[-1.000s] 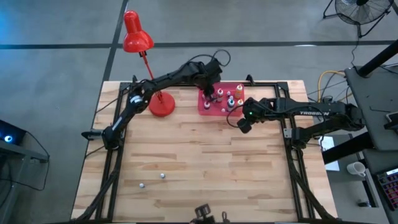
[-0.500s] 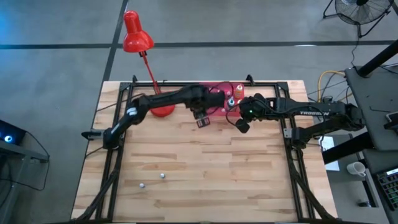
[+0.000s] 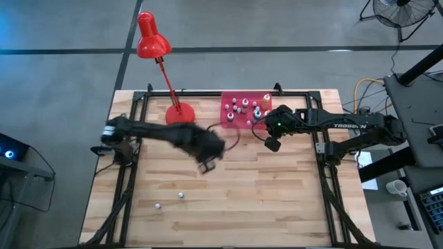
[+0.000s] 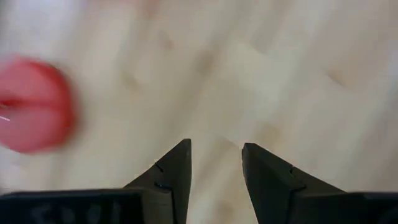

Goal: Pick & Place food coloring
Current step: Put the small purple food coloring bottle into the red bin

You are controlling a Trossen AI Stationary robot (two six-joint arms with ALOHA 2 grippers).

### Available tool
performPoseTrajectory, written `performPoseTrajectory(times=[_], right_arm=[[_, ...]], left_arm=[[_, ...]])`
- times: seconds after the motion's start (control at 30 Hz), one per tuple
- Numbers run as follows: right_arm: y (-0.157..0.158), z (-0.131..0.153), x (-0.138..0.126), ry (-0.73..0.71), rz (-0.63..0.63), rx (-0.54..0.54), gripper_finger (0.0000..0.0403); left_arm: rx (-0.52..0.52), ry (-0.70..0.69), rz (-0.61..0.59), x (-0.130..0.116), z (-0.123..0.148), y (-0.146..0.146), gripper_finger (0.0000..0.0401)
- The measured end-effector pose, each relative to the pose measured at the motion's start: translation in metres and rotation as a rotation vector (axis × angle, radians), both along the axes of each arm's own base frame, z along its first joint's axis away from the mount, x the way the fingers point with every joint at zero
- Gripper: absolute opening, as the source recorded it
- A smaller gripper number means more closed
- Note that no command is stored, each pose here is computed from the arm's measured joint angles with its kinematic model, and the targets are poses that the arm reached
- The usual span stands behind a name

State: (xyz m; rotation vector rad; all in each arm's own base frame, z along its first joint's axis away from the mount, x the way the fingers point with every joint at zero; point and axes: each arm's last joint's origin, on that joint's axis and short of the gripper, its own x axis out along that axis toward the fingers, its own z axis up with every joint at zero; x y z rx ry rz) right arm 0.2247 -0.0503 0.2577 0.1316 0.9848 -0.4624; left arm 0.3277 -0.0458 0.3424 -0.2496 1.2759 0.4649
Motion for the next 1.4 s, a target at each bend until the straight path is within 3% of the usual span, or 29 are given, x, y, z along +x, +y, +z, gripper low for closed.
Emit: performPoseTrajectory(times=[0.2, 0.33, 0.6, 0.97, 1.4], right_arm=[[0.0, 0.0, 0.0, 0.013, 0.044, -0.026, 0.0028], [0.0, 0.0, 0.001, 0.013, 0.052, -0.031, 0.0028], [0.0, 0.0, 0.001, 0.013, 0.051, -0.032, 0.0028], [-0.001, 0.001, 0.002, -0.022, 0.02, -0.021, 0.0028], [-0.001, 0.002, 0.004, -0.046, 0.003, -0.015, 0.0028]], left_arm=[[-0.331, -0.093, -0.041, -0.036, -0.035, -0.05, 0.0115], [-0.421, -0.141, -0.125, -0.051, -0.066, -0.086, 0.0115], [-0.363, 0.005, -0.224, -0.078, -0.109, -0.123, 0.0115], [-0.207, 0.043, -0.286, -0.087, -0.124, -0.115, 0.0115], [-0.201, 0.039, -0.312, -0.091, -0.148, -0.111, 0.0115]])
